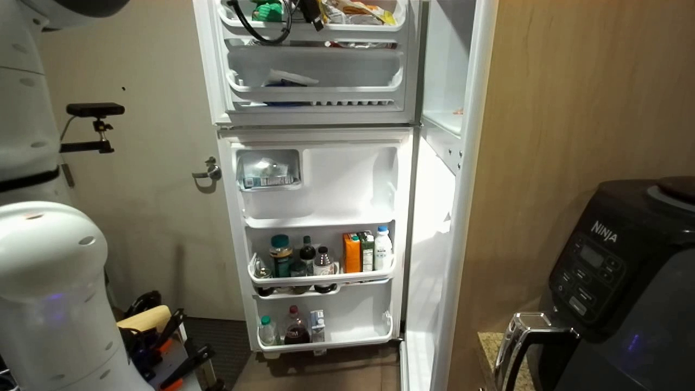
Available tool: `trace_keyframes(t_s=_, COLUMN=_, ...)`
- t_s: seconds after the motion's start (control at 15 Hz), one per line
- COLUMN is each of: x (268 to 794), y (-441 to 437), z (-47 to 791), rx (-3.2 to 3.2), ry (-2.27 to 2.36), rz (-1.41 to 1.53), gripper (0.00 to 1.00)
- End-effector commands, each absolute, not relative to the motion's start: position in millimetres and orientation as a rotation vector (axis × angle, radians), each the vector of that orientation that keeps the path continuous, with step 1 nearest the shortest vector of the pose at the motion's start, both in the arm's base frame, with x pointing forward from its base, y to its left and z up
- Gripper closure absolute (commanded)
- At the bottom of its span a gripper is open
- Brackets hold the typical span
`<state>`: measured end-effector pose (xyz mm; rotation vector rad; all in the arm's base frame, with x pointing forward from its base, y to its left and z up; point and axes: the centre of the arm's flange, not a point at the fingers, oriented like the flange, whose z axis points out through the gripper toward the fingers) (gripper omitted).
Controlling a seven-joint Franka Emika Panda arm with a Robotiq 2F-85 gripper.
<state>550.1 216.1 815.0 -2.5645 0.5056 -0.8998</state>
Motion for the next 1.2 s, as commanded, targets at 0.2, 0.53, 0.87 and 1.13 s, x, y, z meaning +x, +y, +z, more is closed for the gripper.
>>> trace_keyframes(t_s=0.2, x=505.7, y=195.3, z=835.0, rx=-2.565, ry=0.387, rz=-0.963, gripper=0.00)
trace_keyframes(t_s=0.53, x=493.3, y=191.7, z=844.6, rx=-2.558, ry=0.350, rz=-1.004, gripper=0.00)
trace_keyframes(t_s=0.87, x=497.7, y=193.9, z=845.9, rx=-2.565, ry=0.358, rz=-0.992, gripper=0.00)
trace_keyframes(t_s=1.13, x=508.4, y=195.6, z=841.0, rx=-2.570, ry=0.376, rz=-0.974, gripper=0.00)
